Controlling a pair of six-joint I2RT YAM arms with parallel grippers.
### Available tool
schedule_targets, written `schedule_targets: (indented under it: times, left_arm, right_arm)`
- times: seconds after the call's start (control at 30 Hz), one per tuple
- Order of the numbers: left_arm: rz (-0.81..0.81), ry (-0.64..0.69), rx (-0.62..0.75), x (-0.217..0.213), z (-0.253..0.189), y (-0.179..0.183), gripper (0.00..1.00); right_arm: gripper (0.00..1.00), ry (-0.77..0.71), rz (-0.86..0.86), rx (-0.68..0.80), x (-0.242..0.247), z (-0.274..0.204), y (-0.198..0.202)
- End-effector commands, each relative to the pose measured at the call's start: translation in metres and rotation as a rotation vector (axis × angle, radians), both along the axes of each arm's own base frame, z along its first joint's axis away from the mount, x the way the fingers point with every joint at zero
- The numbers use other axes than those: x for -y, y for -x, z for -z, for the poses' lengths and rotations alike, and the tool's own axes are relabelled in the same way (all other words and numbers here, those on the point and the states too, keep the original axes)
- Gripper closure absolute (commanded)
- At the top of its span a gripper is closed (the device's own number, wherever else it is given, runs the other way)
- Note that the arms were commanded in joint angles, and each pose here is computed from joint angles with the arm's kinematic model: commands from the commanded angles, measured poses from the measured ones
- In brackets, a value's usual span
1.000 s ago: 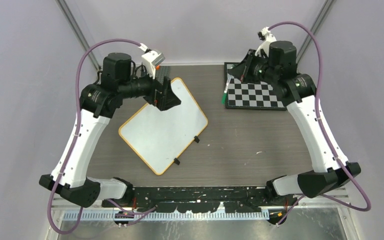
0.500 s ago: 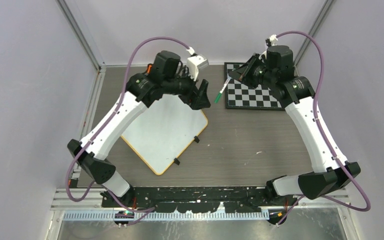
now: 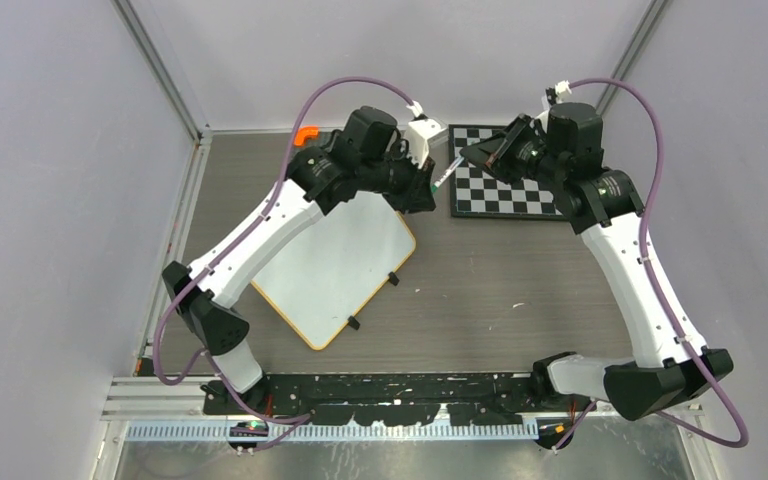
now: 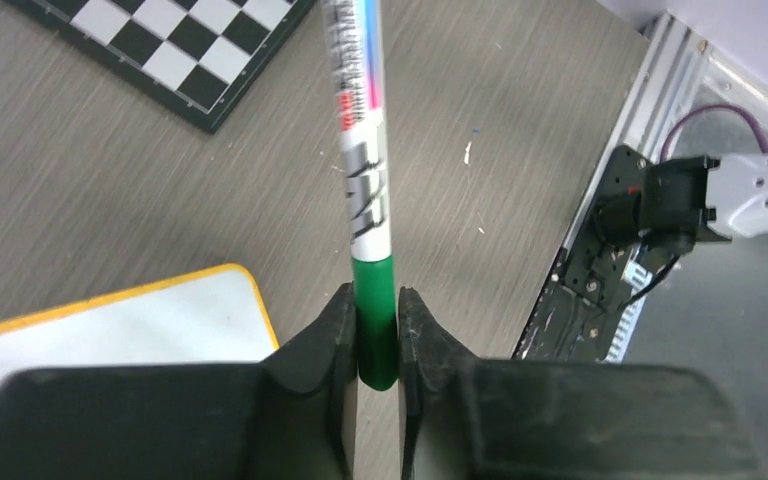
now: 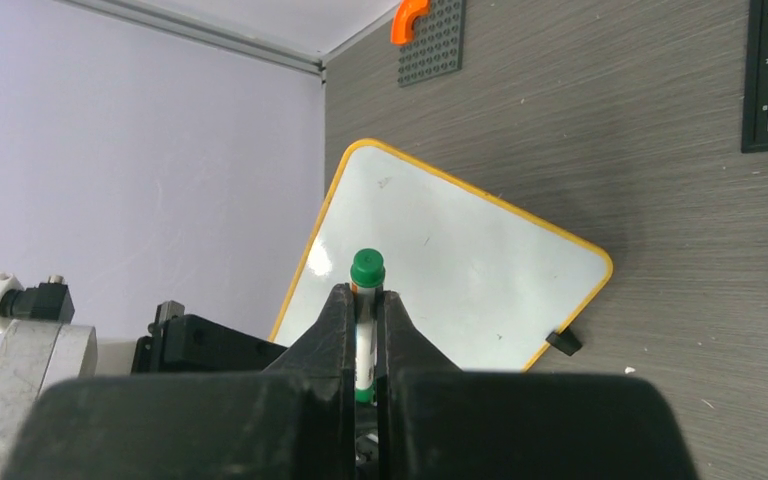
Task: Write a sentence on the whiteboard
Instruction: Open the whiteboard marker at the center of the board.
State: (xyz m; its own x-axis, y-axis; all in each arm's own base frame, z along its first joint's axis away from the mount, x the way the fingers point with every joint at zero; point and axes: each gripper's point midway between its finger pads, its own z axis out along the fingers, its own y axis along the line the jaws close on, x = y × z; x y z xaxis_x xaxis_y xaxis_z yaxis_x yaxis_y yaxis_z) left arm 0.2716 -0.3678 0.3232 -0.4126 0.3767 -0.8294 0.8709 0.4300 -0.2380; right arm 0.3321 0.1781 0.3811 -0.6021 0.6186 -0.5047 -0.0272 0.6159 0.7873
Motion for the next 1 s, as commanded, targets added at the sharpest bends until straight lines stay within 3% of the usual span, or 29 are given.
schedule_targets:
  times: [0.0, 0.17, 0.27, 0.37, 0.53, 0.77, 0.83, 0.97]
  left_arm:
    - [-0.014, 0.054, 0.097, 0.0, -0.029, -0.01, 0.99]
    - [0.098, -0.01, 0.145, -0.016, -0.022, 0.005, 1.0]
    - [0.246, -0.03, 0.143, -0.03, -0.016, 0.025, 1.0]
    - [0.418, 0.009, 0.148, -0.048, -0.02, 0.054, 1.0]
    - [0.535, 0.044, 0.152, -0.066, -0.023, 0.082, 1.0]
    - [0.548, 0.008, 0.129, -0.077, -0.011, 0.092, 1.0]
    - [0.546, -0.002, 0.111, -0.078, -0.007, 0.092, 1.0]
    - [0.548, -0.003, 0.068, -0.077, -0.001, 0.094, 1.0]
  right_arm:
    - [0.96, -0.084, -0.125, 0.095, -0.016, -0.024, 0.015]
    - [0.46, -0.054, -0.406, 0.294, -0.028, -0.032, 0.045]
    - [0.31, -0.036, -0.562, 0.352, -0.03, -0.03, 0.07]
    - [0.3, -0.072, -0.719, 0.358, -0.031, -0.027, 0.094]
    - [0.21, -0.136, -0.913, 0.281, -0.034, -0.021, 0.13]
    - [0.14, -0.092, -0.915, 0.208, -0.048, 0.0, 0.14]
    - [0.14, -0.052, -0.93, 0.196, -0.054, 0.006, 0.142]
    - [0.3, -0.021, -0.957, 0.166, -0.065, 0.013, 0.142]
